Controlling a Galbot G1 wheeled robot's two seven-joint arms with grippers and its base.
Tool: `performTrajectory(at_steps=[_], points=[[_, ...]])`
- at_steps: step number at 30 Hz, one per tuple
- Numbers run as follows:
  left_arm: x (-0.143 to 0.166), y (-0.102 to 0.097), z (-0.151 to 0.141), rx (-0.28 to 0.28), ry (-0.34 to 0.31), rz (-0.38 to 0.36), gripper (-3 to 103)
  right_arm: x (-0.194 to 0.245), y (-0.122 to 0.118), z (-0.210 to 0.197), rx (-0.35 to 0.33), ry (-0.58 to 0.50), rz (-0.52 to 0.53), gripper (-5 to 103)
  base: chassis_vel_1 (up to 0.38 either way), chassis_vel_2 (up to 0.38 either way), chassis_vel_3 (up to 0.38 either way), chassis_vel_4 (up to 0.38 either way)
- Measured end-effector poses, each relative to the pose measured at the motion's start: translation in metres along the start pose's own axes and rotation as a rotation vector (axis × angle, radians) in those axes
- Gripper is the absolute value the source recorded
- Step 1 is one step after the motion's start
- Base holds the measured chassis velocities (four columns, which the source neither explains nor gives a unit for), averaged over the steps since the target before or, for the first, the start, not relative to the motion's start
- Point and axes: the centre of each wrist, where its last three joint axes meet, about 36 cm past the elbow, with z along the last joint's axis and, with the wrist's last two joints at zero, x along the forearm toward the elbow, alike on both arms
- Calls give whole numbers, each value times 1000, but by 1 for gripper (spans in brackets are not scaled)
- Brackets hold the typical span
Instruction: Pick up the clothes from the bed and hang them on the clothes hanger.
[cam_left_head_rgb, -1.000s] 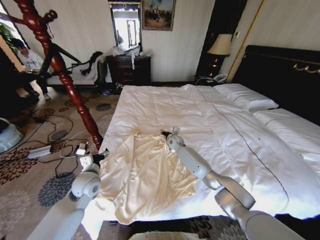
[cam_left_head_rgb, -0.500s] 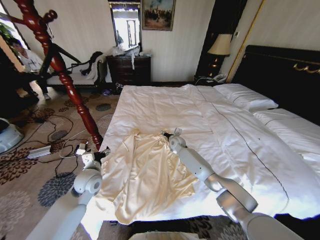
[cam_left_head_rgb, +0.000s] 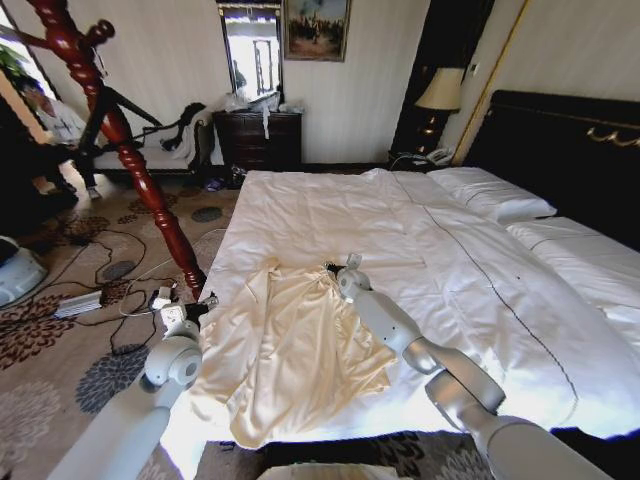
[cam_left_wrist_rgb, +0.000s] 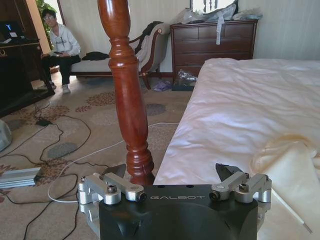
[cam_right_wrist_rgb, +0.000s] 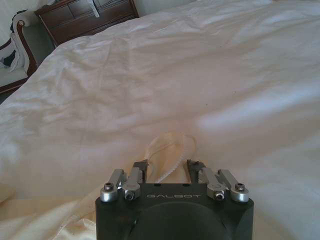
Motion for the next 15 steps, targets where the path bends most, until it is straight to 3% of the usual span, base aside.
performTrajectory(at_steps=[2, 4, 9, 12, 14, 15], points=[[0, 2, -4, 6, -5, -1, 100, 1, 0, 2, 1, 1, -10, 35, 0, 0, 0, 0], [0, 2, -5, 9, -7, 0, 100, 1, 0, 2, 2, 1, -15, 35, 0, 0, 0, 0], [1, 8, -23, 50, -43, 15, 100, 6, -3, 8, 22, -36, -61, 13, 0, 0, 0, 0], [3, 14, -41, 91, -84, 38, 100, 21, -6, 4, 19, -106, -101, 3, 0, 0, 0, 0], [4, 16, -48, 103, -97, 48, 100, 26, -9, 2, 21, -130, -113, 2, 0, 0, 0, 0], [5, 19, -60, 126, -116, 66, 100, 41, -16, -4, 33, -192, -141, 1, 0, 0, 0, 0]])
